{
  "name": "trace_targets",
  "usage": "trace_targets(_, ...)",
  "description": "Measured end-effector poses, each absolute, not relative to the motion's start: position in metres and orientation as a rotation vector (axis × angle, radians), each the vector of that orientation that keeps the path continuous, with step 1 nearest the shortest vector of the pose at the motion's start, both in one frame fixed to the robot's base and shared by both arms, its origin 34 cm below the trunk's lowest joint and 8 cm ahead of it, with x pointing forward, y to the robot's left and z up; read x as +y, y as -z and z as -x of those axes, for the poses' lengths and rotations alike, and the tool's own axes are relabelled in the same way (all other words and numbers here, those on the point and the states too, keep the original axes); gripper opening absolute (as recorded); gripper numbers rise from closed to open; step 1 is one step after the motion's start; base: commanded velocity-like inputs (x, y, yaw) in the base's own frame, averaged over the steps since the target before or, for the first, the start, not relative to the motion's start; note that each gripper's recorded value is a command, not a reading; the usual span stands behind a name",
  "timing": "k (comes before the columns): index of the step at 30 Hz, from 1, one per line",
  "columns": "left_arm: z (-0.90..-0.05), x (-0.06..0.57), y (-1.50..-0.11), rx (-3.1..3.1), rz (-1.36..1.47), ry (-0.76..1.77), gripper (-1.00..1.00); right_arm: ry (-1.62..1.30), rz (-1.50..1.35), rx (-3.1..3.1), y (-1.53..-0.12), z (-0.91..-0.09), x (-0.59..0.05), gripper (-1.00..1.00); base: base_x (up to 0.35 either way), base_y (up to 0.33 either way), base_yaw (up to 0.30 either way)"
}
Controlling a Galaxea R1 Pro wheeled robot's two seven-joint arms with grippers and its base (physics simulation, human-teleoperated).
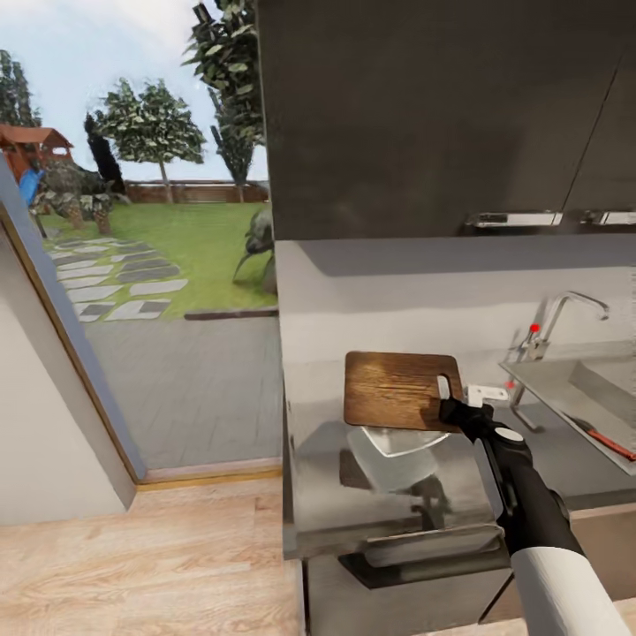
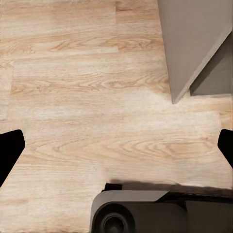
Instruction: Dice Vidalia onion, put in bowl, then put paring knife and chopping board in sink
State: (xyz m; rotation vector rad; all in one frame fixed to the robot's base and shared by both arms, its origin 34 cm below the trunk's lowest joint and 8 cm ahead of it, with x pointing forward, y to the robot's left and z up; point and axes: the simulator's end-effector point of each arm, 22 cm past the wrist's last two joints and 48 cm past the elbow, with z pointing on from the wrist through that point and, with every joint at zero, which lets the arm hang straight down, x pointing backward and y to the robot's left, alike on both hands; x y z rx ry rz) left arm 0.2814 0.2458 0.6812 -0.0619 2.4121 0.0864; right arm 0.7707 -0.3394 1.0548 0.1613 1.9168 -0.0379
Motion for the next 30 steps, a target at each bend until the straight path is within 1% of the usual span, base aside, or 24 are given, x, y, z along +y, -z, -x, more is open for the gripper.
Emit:
trace_targets(3, -0.2816, 0.2459, -0.6813, 2.412, 0.061, -0.087, 1.00, 0.035, -0.160, 1.916, -1.0555, -0.7707, -0.3386, -1.00, -0.303, -0.025, 0.000)
trace_targets(6, -0.2813, 0.2459, -0.6814, 2.411, 0.061, -0.087, 1.00, 0.033, -0.159, 1.918, -1.0554, -0.7703, -0.3377, -1.00, -0.134, -0.116, 0.069)
trace_targets(18, -0.2813, 0.2459, -0.6815, 2.411, 0.061, -0.087, 1.00, 0.028, -0.163, 1.944, -1.0504, -0.7682, -0.3368, -1.00, -0.011, -0.170, 0.239)
trace_targets(30, -0.2812, 0.2458, -0.6813, 2.412, 0.061, -0.087, 1.00, 0.030, -0.167, 1.943, -1.0509, -0.7679, -0.3387, -1.00, 0.000, -0.132, 0.017)
